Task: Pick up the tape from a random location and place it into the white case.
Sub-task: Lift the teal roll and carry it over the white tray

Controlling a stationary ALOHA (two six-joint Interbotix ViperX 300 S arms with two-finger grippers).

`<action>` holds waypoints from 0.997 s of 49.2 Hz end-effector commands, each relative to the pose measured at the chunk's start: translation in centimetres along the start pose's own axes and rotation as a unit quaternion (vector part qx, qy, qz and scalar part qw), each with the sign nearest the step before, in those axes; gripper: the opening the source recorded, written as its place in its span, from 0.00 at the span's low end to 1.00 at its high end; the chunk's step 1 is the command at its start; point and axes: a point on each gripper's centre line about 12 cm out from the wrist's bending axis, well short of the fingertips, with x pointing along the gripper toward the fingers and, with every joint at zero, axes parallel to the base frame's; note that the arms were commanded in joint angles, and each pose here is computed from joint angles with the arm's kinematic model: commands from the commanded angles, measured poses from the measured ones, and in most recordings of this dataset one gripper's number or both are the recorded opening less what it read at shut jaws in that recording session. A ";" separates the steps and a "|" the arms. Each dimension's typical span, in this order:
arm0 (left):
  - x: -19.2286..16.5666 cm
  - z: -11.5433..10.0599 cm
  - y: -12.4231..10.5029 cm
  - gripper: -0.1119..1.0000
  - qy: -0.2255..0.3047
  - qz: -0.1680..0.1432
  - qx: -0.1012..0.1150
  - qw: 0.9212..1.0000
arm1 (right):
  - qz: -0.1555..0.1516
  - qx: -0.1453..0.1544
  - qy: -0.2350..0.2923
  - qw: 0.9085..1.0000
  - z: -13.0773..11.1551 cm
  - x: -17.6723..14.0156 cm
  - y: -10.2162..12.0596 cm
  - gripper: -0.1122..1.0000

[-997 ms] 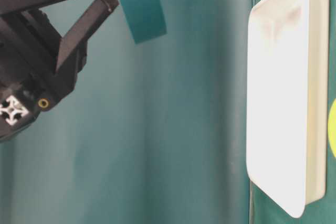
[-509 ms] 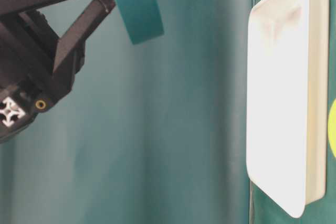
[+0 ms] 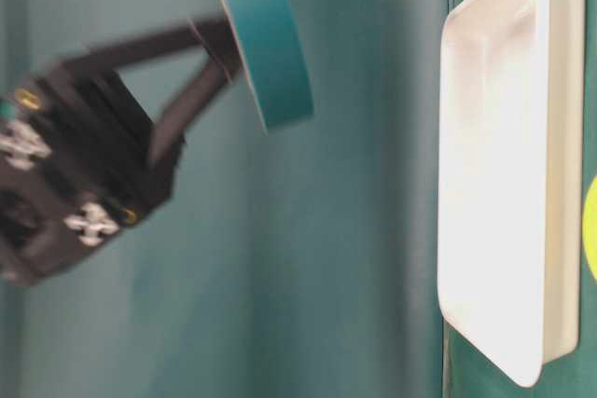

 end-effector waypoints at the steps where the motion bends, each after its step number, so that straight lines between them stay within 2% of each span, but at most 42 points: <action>1: -2.5 0.3 1.9 0.30 -0.027 0.020 -0.015 0.999 | 0.000 0.000 -0.012 1.000 1.0 0.2 0.0 0.92; 14: -3.4 -2.6 6.8 0.30 -0.013 0.060 -0.059 0.996 | 0.000 -0.001 -0.012 1.000 1.0 0.2 0.0 0.92; 29: -4.6 -5.1 11.9 0.30 -0.002 0.103 -0.105 0.989 | 0.000 -0.001 -0.008 1.000 0.9 0.2 0.0 0.92; 38: -5.1 -5.9 13.8 0.30 0.001 0.120 -0.124 0.985 | 0.000 -0.001 -0.006 1.000 0.9 0.2 0.0 0.92; 49: -5.3 -6.4 14.6 0.30 0.003 0.126 -0.132 0.983 | 0.000 -0.001 -0.005 1.000 0.8 0.2 0.0 0.92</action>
